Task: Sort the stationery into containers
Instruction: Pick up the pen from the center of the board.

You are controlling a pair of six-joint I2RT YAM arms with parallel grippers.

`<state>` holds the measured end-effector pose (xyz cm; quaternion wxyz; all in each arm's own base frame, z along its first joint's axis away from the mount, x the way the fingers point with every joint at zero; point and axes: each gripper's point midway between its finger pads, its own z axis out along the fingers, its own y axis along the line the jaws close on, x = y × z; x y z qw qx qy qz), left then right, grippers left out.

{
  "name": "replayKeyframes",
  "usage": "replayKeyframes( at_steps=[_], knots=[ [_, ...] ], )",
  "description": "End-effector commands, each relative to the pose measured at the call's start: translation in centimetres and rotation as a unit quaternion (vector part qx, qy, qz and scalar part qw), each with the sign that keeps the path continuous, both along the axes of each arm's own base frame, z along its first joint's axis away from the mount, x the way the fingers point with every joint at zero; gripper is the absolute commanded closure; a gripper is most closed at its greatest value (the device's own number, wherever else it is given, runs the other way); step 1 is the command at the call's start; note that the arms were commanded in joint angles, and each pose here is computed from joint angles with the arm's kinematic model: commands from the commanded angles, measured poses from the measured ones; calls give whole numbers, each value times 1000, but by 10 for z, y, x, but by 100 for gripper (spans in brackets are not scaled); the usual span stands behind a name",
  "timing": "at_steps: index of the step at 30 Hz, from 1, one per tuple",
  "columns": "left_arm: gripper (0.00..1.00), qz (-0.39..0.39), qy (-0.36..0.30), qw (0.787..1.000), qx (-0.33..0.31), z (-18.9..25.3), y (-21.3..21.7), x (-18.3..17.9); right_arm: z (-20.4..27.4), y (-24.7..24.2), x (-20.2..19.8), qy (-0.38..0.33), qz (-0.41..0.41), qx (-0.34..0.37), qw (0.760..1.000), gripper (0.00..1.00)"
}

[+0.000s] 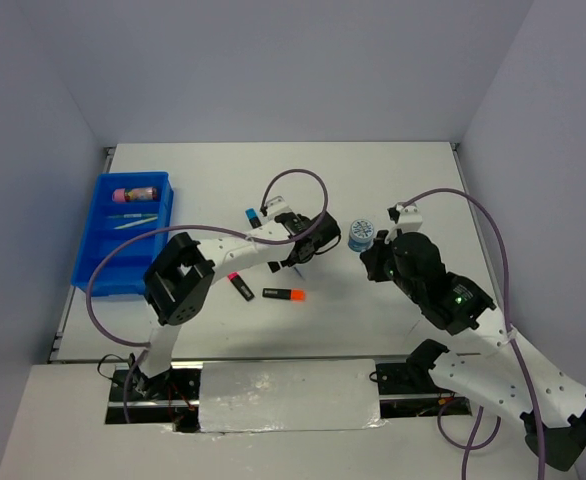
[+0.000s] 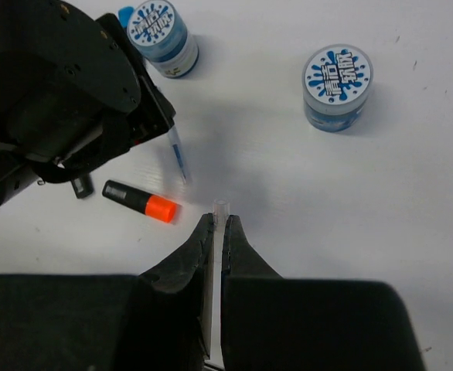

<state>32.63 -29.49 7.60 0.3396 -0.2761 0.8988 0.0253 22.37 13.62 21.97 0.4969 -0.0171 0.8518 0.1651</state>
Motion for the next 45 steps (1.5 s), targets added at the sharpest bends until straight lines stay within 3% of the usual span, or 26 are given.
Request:
replayKeyframes(
  at_steps=[1,4,12,15,18,22,29,39,45],
  knots=[
    [15,28,-11,1000,1,-4,5,4,-4,2,-3,-5,17,-1,1000,100],
    [22,24,0,1000,9,-16,2,6,-3,6,-4,-4,27,6,1000,100],
    [25,20,20,999,18,-43,-1,9,-2,15,-4,1,48,10,999,100],
    [32,12,28,999,16,-52,-3,10,-3,19,-3,0,54,13,998,100],
    [43,11,41,999,12,-65,-4,4,-7,21,-2,7,59,10,998,100],
    [72,8,55,998,1,-80,-5,-2,-4,23,-1,6,62,11,998,100],
    [98,7,60,998,-14,-82,-7,-7,0,23,-4,1,66,14,998,100],
    [100,11,-25,993,-111,-8,-4,-6,25,28,-6,-27,83,35,996,100],
    [100,-11,-112,976,-185,56,5,-10,33,34,-7,-35,95,54,993,100]
  ],
)
